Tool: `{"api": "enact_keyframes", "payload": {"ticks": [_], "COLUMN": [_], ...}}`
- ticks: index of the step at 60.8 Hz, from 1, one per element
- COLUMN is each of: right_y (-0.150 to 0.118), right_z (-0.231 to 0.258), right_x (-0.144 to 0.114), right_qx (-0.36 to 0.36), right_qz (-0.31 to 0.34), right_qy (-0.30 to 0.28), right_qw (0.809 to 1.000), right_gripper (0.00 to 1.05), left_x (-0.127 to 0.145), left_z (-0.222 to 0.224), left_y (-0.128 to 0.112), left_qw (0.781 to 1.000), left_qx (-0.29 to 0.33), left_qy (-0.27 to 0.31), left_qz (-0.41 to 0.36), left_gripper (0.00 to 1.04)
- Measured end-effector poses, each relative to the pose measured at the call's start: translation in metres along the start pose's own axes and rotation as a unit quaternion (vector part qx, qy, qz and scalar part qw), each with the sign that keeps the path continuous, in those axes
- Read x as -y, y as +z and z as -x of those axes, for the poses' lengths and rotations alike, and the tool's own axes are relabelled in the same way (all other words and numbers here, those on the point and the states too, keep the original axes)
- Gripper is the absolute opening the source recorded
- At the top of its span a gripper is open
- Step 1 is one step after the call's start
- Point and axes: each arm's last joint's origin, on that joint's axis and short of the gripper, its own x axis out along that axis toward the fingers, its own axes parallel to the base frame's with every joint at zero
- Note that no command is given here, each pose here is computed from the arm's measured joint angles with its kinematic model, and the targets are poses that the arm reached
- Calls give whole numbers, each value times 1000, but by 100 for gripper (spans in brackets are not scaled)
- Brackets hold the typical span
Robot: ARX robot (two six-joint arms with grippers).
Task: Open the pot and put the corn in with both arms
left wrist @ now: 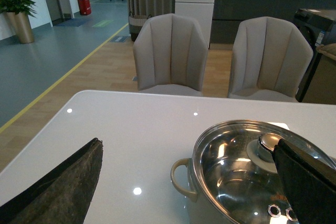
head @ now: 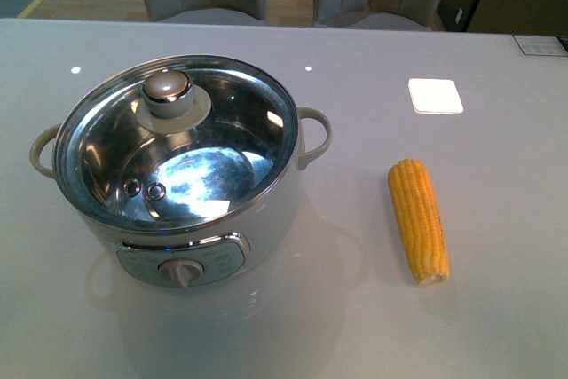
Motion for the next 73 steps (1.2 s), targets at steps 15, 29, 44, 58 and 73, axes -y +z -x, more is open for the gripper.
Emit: {"api": "enact_keyframes", "payload": {"ticks": [15, 29, 44, 58, 73], "right_y": [0, 0, 0, 0, 0], "right_z": [0, 0, 0, 0, 0], "right_x": [0, 0, 0, 0, 0], "right_qx": [0, 0, 0, 0, 0], "right_qz": [0, 0, 0, 0, 0], "right_qy": [0, 0, 0, 0, 0], "right_qw": [1000, 1000, 1000, 1000, 1000], "right_gripper": [96, 96, 96, 96, 96], "left_x": [0, 0, 0, 2, 7], "left_z": [0, 0, -1, -17, -71], "left_y": [0, 0, -2, 12, 34], "left_qw": [1000, 1000, 995, 983, 995], "left_qx": [0, 0, -67, -117, -82], "left_qy": [0, 0, 68, 131, 47], "left_qz": [0, 0, 25, 58, 41], "left_gripper": [98, 98, 98, 98, 98]}}
